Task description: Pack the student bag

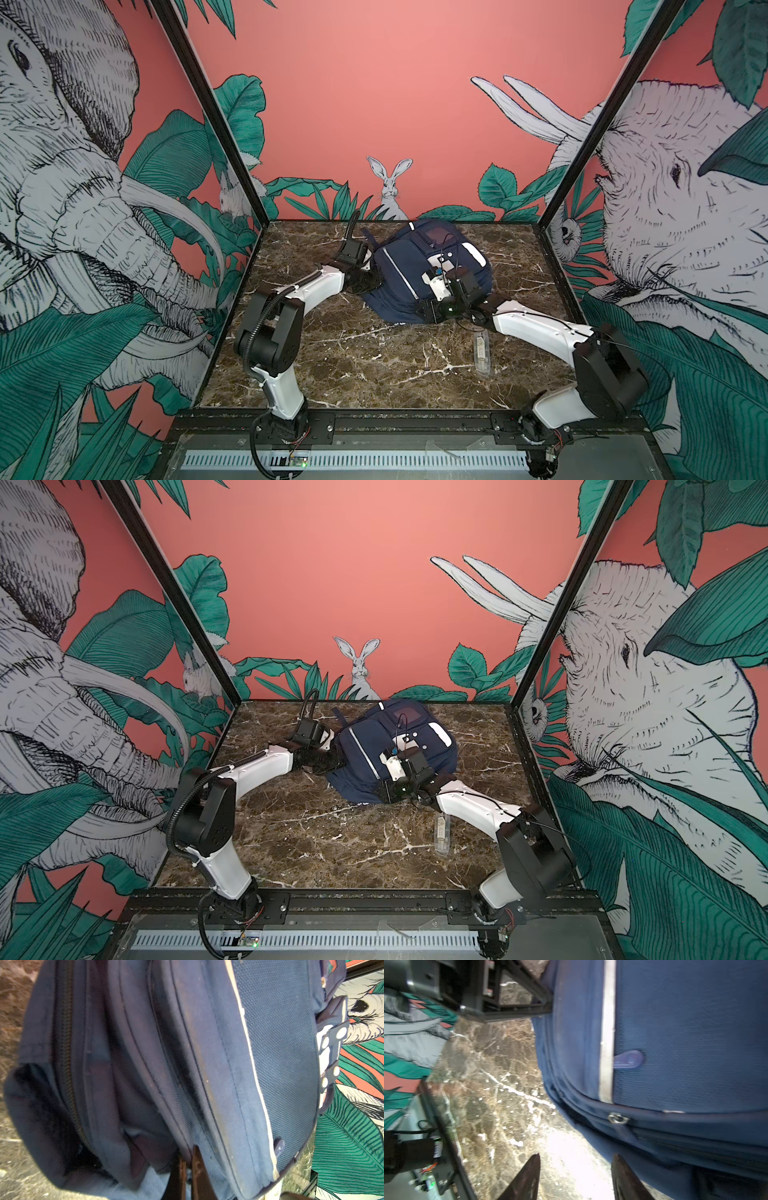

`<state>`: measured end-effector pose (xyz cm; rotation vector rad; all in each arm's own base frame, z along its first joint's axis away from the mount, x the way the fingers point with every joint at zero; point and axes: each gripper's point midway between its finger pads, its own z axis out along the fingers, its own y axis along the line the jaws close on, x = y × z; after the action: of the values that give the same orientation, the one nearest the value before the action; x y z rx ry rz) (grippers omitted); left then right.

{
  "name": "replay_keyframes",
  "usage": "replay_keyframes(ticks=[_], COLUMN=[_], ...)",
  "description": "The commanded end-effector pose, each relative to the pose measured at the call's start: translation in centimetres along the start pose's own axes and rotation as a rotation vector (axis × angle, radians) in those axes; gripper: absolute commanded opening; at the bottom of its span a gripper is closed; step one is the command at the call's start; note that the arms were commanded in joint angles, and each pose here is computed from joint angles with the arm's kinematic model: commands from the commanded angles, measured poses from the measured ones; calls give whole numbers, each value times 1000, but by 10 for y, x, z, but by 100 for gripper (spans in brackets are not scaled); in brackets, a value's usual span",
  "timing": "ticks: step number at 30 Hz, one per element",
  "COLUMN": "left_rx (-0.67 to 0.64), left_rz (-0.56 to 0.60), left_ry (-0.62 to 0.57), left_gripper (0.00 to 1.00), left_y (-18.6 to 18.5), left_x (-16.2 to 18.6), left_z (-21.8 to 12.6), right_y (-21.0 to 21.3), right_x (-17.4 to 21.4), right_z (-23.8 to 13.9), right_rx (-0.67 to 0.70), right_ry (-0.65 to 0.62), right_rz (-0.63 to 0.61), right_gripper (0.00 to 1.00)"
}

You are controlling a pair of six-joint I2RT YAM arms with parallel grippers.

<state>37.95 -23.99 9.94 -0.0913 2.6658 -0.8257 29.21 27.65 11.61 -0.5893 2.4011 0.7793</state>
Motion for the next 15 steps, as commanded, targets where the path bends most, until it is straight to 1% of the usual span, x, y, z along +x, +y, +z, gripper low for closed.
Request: replay_keyframes(ticks=[1, 4, 8, 10, 15], left_rx=[34, 39, 41, 40, 37], left_rz=[12, 6, 8, 8, 10], left_ry=[-6, -3, -4, -6, -9], left_gripper=[0, 0, 0, 0, 0], left_y=[-14, -15, -16, -16, -15], left_x=[6, 7, 9, 10, 11], left_z=[-16, -16, -17, -19, -21], right_y=[-18, -21, -20, -24, -17], right_x=[-12, -19, -22, -17, -11], right_z=[-2, 6, 20, 30, 33], right_rx=[119, 132, 121, 132, 129], right_ry=[-48, -42, -35, -9, 6], right_rz=[-32, -41, -45, -43, -54], right_gripper=[51, 50, 44, 42, 37])
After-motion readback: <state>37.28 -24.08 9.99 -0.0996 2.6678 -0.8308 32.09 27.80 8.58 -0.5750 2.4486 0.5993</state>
